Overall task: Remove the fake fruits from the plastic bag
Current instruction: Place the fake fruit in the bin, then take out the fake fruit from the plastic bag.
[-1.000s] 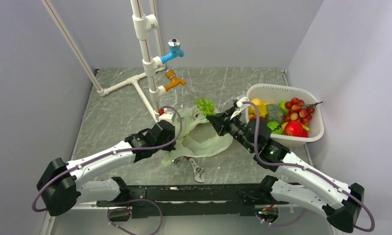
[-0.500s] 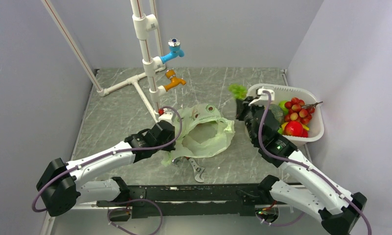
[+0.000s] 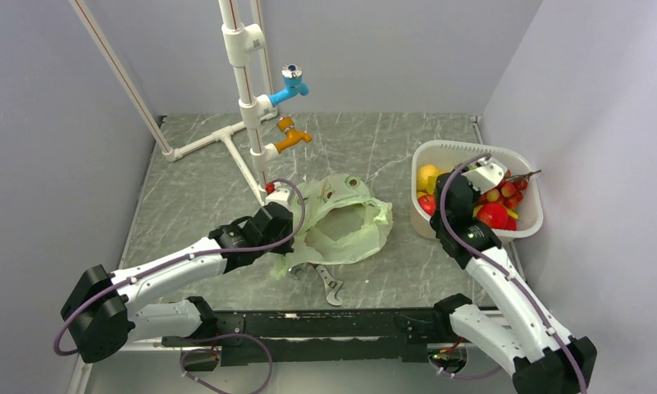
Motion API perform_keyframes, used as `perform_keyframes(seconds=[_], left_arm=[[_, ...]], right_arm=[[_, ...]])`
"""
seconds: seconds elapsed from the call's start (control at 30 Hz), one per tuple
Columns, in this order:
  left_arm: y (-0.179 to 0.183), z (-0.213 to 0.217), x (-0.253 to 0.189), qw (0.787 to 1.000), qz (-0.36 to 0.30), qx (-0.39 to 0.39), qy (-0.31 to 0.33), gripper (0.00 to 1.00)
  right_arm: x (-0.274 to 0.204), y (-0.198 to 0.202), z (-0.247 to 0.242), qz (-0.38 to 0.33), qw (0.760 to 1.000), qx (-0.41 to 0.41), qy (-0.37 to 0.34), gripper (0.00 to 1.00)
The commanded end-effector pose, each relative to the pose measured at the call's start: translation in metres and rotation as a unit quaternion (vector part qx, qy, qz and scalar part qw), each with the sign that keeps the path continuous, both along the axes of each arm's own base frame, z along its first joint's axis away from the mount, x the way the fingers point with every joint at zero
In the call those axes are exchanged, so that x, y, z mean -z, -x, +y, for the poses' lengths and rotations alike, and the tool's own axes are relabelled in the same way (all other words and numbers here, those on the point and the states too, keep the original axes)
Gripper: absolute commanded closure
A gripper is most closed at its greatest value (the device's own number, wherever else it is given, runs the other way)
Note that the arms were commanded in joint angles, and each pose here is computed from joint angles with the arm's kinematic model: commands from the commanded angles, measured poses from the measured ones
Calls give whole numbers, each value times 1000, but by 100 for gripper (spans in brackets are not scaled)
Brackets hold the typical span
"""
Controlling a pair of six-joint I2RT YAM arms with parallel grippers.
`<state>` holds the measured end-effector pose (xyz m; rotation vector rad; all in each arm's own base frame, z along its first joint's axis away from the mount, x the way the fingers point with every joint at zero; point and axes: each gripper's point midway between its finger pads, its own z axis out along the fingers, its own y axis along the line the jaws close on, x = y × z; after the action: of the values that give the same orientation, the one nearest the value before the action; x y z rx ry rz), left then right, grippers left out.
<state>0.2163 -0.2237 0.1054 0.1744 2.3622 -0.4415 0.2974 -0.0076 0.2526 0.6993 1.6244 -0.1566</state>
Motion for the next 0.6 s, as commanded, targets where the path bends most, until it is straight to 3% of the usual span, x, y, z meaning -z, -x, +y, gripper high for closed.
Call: perform_keyframes(seconds=[0.0,0.03,0.07,0.1,0.27,0.37,0.47,0.57], left_arm=[[-4,-6,-16,1000,-16,5,17,100],[-4,-5,-16,1000,-16,4,17,100],[-4,-5,-17,1000,-18,3,19,100],[-3,-4,-17,1000,-18,2,19,100],[-3,-4,-21,999,-21,2,24,100],[-3,-6,-23,999,-22,5,27,100],[-4,-9,-25,999,-22,9,30,100],[-5,-10,-25,999,-21,10,29,100]], right_arm=[[0,-12,-19,-7,999,36,-26,35],[5,-16,-19,2,999,31,-31,16],[9,-20,-14,12,999,16,-32,4],[12,-24,-7,16,999,-7,-32,1],[7,-29,19,-2,995,-94,-40,0],[-9,-28,50,-31,980,-191,-46,0],[-25,-24,85,-59,954,-289,-47,0],[-52,-14,136,-97,900,-422,-40,0]])
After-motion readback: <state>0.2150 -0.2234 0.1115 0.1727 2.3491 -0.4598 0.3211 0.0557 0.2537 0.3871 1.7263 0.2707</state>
